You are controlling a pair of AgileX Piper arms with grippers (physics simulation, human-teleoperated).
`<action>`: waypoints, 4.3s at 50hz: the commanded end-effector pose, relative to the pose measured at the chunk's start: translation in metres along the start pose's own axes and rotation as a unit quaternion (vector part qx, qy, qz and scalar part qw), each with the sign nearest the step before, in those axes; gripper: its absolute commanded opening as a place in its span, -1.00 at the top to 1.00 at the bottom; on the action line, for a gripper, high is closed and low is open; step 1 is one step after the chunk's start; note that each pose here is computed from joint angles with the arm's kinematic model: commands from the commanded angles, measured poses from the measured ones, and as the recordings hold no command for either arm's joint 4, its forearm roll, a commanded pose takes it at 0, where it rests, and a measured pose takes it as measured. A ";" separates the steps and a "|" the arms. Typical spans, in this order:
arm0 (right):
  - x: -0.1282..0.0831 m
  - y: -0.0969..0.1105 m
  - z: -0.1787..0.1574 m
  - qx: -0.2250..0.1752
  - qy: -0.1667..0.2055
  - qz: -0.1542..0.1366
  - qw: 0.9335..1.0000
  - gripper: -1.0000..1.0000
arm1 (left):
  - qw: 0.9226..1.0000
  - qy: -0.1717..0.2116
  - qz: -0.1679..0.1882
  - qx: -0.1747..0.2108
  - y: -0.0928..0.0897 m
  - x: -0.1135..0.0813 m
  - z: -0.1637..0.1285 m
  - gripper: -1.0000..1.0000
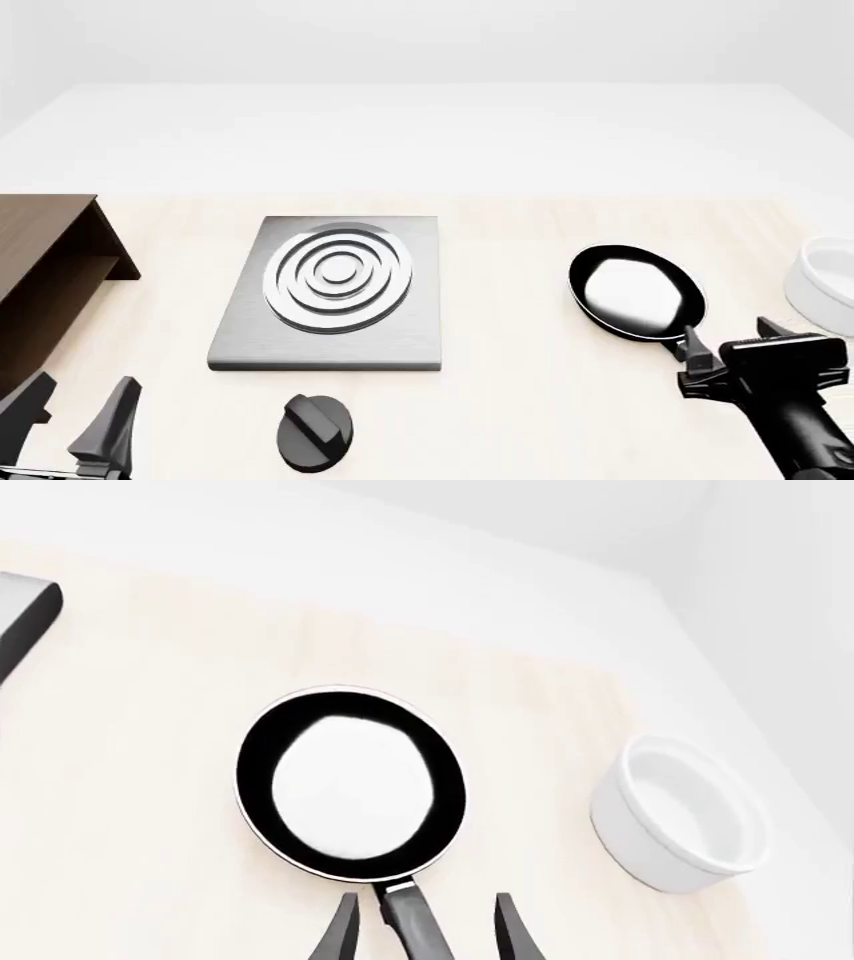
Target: Turn on the stove and put the frying pan on it.
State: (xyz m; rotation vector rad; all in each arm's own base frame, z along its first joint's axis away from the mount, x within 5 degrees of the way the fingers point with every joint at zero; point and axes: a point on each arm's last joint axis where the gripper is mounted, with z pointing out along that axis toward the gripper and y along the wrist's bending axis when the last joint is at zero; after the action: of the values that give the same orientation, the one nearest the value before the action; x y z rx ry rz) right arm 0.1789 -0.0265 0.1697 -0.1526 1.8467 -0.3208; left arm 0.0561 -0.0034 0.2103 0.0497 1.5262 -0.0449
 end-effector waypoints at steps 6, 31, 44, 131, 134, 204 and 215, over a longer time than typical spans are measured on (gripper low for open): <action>0.007 0.002 0.007 -0.003 0.008 -0.003 1.000 -1.00 | 1.000 -0.001 0.000 0.000 0.000 0.000 0.000 -1.00; 0.018 0.003 0.019 -0.001 0.024 -0.005 1.000 -1.00 | 1.000 -0.001 0.001 0.001 0.000 0.000 0.000 -1.00; 0.024 0.003 0.024 0.001 0.029 -0.007 1.000 -1.00 | 1.000 -0.001 0.001 0.000 0.000 0.000 0.000 -1.00; 0.055 0.003 0.056 0.010 0.059 -0.019 0.998 -1.00 | 1.000 -0.002 -0.002 -0.002 0.000 0.000 0.000 -1.00; 0.056 0.003 0.056 0.011 0.060 -0.020 0.998 -1.00 | 1.000 -0.002 -0.002 -0.002 0.000 0.000 0.000 -1.00; 0.070 0.012 0.069 -0.004 0.077 -0.012 0.997 1.00 | 1.000 -0.002 -0.002 -0.003 0.000 0.000 0.000 -1.00; 0.068 0.011 0.067 -0.004 0.078 -0.008 0.997 1.00 | 1.000 -0.003 -0.002 -0.003 0.000 0.000 0.000 -1.00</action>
State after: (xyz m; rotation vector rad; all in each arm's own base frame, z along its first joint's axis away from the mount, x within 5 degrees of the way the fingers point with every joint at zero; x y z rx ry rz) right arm 0.2238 -0.0444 0.0842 -0.1635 2.0008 -0.3591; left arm 0.0562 -0.0031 0.2106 0.0414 1.5220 -0.0433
